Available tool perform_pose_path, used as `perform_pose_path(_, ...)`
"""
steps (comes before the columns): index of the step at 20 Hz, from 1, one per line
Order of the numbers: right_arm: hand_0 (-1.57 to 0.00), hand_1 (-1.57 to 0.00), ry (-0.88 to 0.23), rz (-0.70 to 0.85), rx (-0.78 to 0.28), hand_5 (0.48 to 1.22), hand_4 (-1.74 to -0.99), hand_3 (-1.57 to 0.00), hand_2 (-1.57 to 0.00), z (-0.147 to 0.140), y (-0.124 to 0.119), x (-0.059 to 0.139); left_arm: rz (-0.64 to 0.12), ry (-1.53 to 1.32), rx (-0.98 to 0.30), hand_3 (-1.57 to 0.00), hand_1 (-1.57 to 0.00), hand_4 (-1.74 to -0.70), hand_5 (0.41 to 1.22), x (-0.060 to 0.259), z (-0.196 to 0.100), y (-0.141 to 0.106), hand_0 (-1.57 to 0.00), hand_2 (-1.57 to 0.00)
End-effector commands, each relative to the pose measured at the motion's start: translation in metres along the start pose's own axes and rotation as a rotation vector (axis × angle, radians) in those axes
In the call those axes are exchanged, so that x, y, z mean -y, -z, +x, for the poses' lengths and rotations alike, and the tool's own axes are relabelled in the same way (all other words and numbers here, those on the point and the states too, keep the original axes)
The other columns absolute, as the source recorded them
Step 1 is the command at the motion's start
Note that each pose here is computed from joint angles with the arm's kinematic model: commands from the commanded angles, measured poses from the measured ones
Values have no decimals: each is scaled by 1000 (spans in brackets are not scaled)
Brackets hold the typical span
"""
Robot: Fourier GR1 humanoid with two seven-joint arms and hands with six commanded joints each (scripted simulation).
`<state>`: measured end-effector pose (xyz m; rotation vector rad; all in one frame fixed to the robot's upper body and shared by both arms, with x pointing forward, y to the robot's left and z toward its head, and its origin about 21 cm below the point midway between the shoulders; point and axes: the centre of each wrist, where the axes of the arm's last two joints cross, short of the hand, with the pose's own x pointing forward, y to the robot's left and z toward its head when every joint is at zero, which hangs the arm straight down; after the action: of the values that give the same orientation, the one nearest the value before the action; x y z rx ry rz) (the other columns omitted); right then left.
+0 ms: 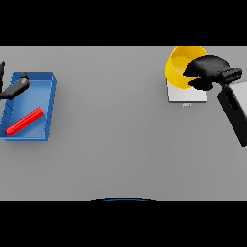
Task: Pick up the red beaker and tilt it to pour out 1 green nut into yellow bowl. Pick up the yellow bowl and place it on the metallic measuring scale.
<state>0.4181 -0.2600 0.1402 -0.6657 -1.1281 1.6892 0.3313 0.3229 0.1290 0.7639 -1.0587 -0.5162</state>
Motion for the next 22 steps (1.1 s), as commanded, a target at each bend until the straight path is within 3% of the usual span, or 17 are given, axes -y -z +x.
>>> perform_pose_path(1,-1571,-1571,11,4,-8,1221,-1722,-1211,-1571,-6,0,-3,-4,-3,-2,1,1,-823,765,1,0,-1,1,1)
perform_pose_path(10,-1571,-1518,47,14,-69,1221,-1727,-1482,-1563,-25,22,-35,4,9,-3,1,1,-796,733,-1,1,3,1,1)
perform_pose_path(15,-1548,-1420,70,12,-86,1221,-1721,-1481,-1568,-25,29,-38,-1,8,-6,1,1,-806,734,-4,1,2,1,1)
perform_pose_path(17,-1536,-1411,87,32,-86,1221,-1728,-1165,-1569,-26,31,-40,-2,9,13,1,1,-811,740,-4,7,0,1,1)
perform_pose_path(18,-1543,-1443,103,44,-88,1221,-1659,-1022,-1496,-26,34,-43,-11,4,-1,1,1,-813,745,0,3,3,1,1)
perform_pose_path(19,-1525,-1350,110,49,-96,1134,-1596,-907,-1348,-26,34,-43,-12,8,-8,1,1,-812,745,4,2,4,1,1)
perform_pose_path(20,-1219,-1083,116,53,-106,1053,-1548,-824,-1132,-28,33,-40,-11,11,0,1,1,-812,744,4,4,3,1,1)
perform_pose_path(22,-780,-692,122,56,-105,928,-1470,-711,-810,-30,33,-41,-9,7,-6,1,1,-812,745,4,4,4,1,1)
